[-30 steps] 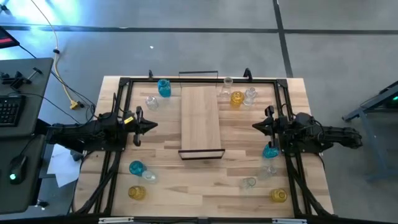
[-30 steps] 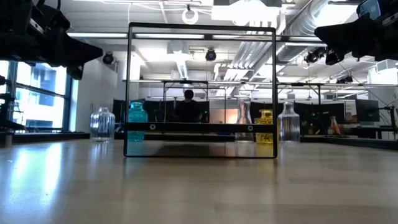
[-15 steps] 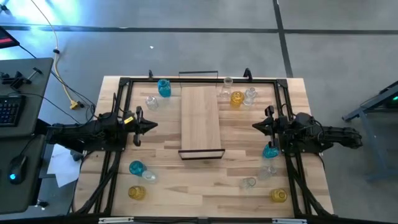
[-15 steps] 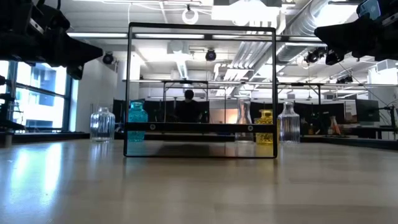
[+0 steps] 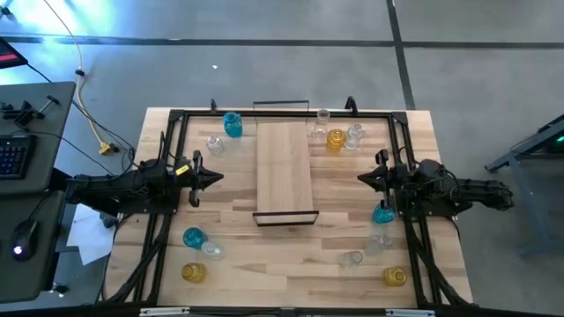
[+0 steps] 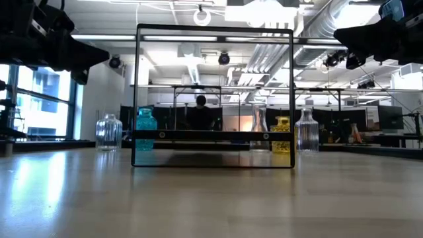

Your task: Sort vases onto shelf

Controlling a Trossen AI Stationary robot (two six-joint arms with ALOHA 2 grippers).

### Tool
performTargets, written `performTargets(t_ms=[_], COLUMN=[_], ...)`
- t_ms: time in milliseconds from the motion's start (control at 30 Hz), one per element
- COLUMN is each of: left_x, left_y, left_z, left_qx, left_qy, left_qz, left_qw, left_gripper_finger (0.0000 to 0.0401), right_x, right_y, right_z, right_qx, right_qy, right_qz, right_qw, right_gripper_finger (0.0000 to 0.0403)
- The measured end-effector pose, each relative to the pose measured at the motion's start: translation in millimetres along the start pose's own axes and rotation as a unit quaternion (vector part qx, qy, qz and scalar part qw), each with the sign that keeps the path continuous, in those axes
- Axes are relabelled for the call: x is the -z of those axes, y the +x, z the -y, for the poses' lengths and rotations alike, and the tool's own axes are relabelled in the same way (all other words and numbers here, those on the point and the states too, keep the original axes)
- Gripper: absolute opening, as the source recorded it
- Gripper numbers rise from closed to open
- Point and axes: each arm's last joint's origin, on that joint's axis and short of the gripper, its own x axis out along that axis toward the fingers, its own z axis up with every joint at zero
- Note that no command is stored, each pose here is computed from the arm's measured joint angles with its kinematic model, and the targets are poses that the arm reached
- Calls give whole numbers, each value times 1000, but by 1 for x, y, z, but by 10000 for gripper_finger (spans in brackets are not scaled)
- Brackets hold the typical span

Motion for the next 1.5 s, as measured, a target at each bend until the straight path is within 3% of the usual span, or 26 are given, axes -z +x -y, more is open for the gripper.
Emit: performTargets(t_ms=[1367,1500], left_x=[0,0], left_y=[0,0], left_z=[0,0], left_qx=[0,0], left_qy=[0,0], left_qz=[0,0], left_qw=[1000,1000], left_gripper_finger=[1,1], right_x=[0,-5], right_y=[0,0], right_z=[0,0], right_qx=[6,6], right_qy=[2,10], right_qz=[1,25], right_qw=[1000,1000], right_gripper_finger=[0,0])
